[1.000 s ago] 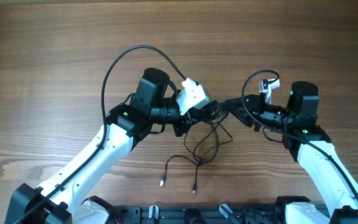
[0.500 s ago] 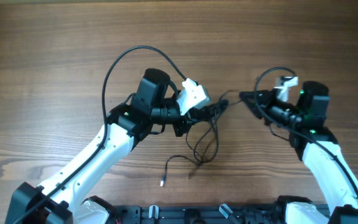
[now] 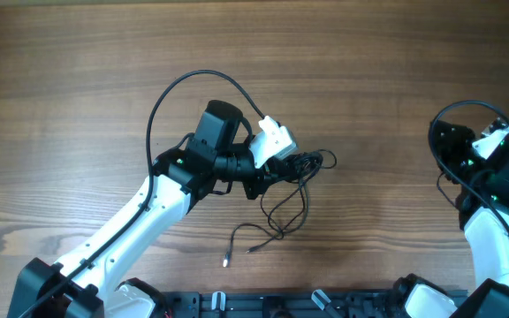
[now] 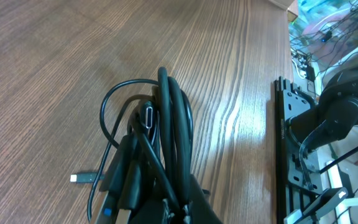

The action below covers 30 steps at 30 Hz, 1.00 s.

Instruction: Untangle cables

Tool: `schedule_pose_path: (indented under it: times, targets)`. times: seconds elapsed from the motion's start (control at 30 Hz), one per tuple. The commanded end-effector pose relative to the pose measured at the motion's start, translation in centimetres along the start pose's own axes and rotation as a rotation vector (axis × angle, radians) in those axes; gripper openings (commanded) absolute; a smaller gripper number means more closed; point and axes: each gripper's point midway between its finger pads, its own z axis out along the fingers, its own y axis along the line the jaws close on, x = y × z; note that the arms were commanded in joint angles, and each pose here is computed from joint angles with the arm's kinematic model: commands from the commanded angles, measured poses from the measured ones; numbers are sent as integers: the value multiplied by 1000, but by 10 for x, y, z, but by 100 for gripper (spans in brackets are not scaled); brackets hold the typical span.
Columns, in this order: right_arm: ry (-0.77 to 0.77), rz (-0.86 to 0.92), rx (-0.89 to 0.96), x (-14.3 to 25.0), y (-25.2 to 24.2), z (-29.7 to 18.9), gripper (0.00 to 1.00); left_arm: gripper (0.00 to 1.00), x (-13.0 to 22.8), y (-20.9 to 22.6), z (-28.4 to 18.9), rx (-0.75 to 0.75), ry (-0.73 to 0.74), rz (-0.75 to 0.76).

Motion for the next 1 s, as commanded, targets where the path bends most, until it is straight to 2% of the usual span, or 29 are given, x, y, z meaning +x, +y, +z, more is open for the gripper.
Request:
schedule_pose_path:
  times: [0.0, 0.17, 0.27, 0.37, 0.47, 0.57, 0.63, 0.73, 0.87, 0.97]
  targets:
    - [274, -78, -224, 55, 38, -7, 52, 4, -12, -3, -3, 13, -41, 53]
    - [537, 40, -159, 126, 34, -12, 52, 4, -22, -1, -4, 3, -78, 91]
    - [645, 7, -158, 158, 41, -14, 50, 4, -23, -1, -4, 2, -80, 93]
    - [679, -19, -142, 176, 49, -10, 50, 4, -23, -1, -4, 3, -80, 93]
    - [679, -16, -124, 183, 55, -4, 44, 4, -23, -1, -4, 2, -80, 93]
    - [682, -36, -104, 190, 54, -2, 43, 4, -23, -1, -4, 3, -81, 92]
    - [672, -71, -76, 194, 50, 0, 53, 4, -27, 0, -4, 3, -92, 29]
    - [658, -131, -73, 197, 51, 4, 68, 4, -39, 2, -6, 9, -138, -191]
    - [610, -185, -135, 189, 64, 10, 81, 4, -47, 6, -9, 24, -168, -457]
    - [567, -223, -193, 181, 77, 14, 85, 4, -47, 7, -11, 40, -171, -554]
